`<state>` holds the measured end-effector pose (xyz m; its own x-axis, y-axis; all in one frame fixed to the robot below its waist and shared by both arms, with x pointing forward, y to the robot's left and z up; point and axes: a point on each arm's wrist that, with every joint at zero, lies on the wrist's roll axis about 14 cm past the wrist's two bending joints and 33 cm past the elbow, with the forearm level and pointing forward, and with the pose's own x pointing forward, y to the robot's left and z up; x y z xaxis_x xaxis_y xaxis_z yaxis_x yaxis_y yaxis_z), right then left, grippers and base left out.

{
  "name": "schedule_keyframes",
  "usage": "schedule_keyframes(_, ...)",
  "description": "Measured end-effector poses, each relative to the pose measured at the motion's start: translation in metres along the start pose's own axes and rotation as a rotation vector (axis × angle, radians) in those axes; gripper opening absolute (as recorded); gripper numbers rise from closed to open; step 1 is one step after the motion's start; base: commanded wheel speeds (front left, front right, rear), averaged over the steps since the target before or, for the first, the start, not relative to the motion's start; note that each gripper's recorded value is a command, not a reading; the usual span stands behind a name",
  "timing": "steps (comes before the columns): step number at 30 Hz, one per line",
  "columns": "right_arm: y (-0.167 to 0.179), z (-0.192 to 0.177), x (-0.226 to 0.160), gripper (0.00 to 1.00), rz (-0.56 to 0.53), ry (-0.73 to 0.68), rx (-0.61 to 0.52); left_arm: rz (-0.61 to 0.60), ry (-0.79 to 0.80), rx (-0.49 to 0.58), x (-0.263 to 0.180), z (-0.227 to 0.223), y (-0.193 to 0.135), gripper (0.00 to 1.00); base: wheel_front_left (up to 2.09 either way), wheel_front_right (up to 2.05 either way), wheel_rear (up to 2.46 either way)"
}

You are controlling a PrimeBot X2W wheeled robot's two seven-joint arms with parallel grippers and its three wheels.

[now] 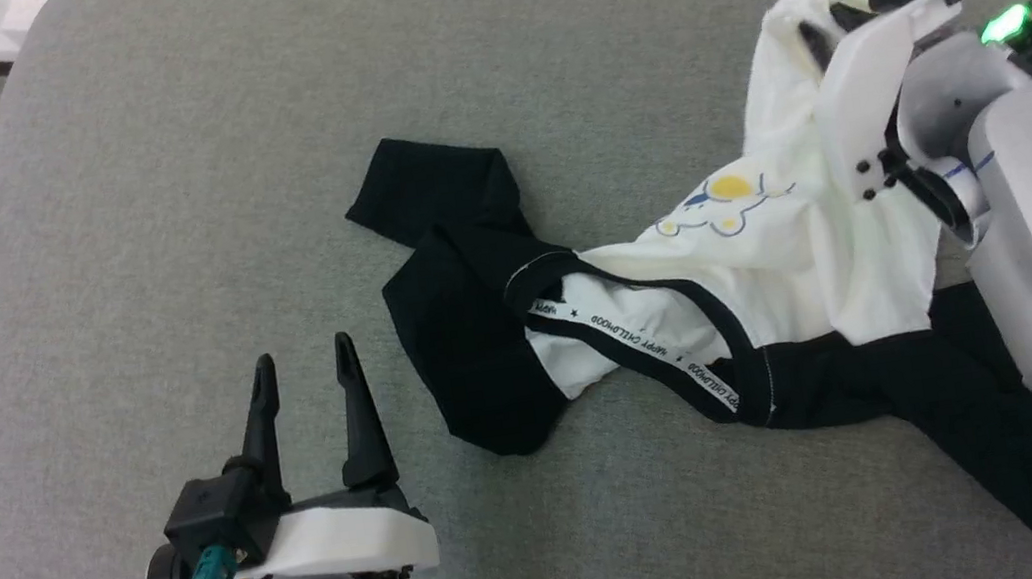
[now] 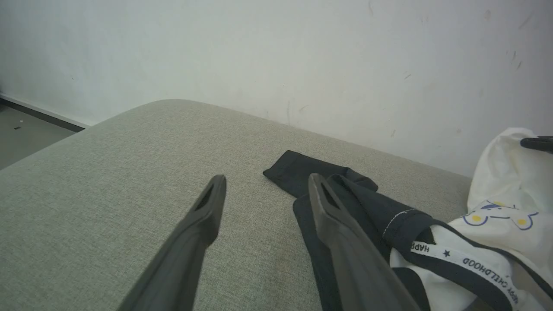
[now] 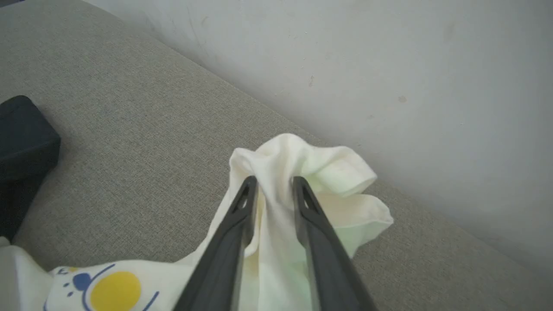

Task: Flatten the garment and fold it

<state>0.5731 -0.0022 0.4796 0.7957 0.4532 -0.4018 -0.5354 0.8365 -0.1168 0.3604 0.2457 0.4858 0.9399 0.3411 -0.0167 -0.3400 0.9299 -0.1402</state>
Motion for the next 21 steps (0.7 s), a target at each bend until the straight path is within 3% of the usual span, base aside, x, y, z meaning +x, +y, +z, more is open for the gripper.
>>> schedule_keyframes(8,0.016,-0.017,-0.023,1.0,0.033,-0.085,0.181,0.029,-0.024,0.005,-0.004,0.008,0.01,1.0,0.0,0.0,0.0)
schedule_keyframes(15,-0.001,-0.05,-0.105,1.0,-0.089,-0.171,0.305,-0.027,-0.043,-0.01,-0.006,0.013,-0.004,1.0,0.0,0.0,0.0)
schedule_keyframes(21,0.0,-0.068,-0.175,1.0,-0.195,-0.209,0.26,-0.106,-0.065,-0.019,-0.001,0.018,-0.027,1.0,0.0,0.0,0.0)
